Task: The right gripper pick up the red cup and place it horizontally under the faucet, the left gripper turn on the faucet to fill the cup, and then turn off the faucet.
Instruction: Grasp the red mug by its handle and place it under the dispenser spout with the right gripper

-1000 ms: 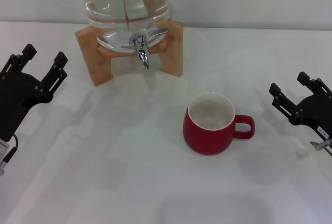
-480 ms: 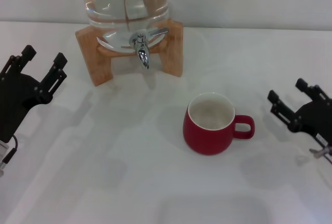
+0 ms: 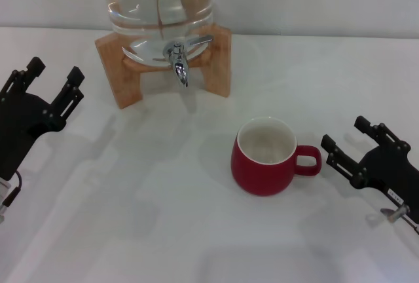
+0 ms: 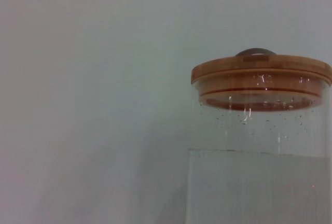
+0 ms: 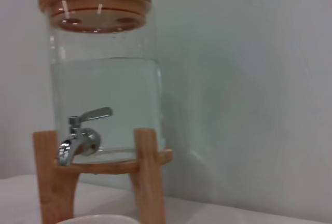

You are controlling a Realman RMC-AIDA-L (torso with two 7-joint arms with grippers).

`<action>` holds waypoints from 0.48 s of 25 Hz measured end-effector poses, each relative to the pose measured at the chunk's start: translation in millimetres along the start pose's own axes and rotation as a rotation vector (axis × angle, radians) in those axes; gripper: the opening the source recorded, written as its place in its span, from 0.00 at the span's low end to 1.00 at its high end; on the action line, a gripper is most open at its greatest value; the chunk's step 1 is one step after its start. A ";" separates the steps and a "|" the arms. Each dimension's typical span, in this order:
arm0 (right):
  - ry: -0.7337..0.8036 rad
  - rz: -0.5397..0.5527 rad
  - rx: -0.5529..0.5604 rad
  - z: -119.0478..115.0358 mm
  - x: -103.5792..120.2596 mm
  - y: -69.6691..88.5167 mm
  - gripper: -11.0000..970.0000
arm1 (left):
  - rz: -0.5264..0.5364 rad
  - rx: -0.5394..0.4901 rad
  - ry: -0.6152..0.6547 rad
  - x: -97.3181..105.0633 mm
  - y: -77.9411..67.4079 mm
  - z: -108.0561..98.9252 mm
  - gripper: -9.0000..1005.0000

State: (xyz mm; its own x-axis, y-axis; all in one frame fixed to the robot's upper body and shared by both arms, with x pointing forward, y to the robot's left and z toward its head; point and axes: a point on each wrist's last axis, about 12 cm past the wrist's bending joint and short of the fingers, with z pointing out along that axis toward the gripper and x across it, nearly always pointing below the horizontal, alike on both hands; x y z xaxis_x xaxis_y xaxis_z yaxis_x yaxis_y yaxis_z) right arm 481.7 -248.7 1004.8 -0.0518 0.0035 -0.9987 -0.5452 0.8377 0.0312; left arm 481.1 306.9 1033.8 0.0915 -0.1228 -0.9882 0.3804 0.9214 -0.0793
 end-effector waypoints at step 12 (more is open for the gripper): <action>0.022 -0.015 -0.056 -3.5 4.5 8.8 0.80 | 0.001 0.001 -0.002 -0.6 0.2 1.3 0.76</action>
State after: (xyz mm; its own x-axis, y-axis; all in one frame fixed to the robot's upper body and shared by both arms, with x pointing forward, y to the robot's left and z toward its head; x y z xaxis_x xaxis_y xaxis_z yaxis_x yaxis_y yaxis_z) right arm 473.8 -243.2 1000.7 -0.0614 -0.0216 -0.9979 -0.5920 0.8057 0.0190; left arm 482.3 306.7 1034.5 0.0941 -0.1227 -0.9880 0.3817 0.9210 -0.0780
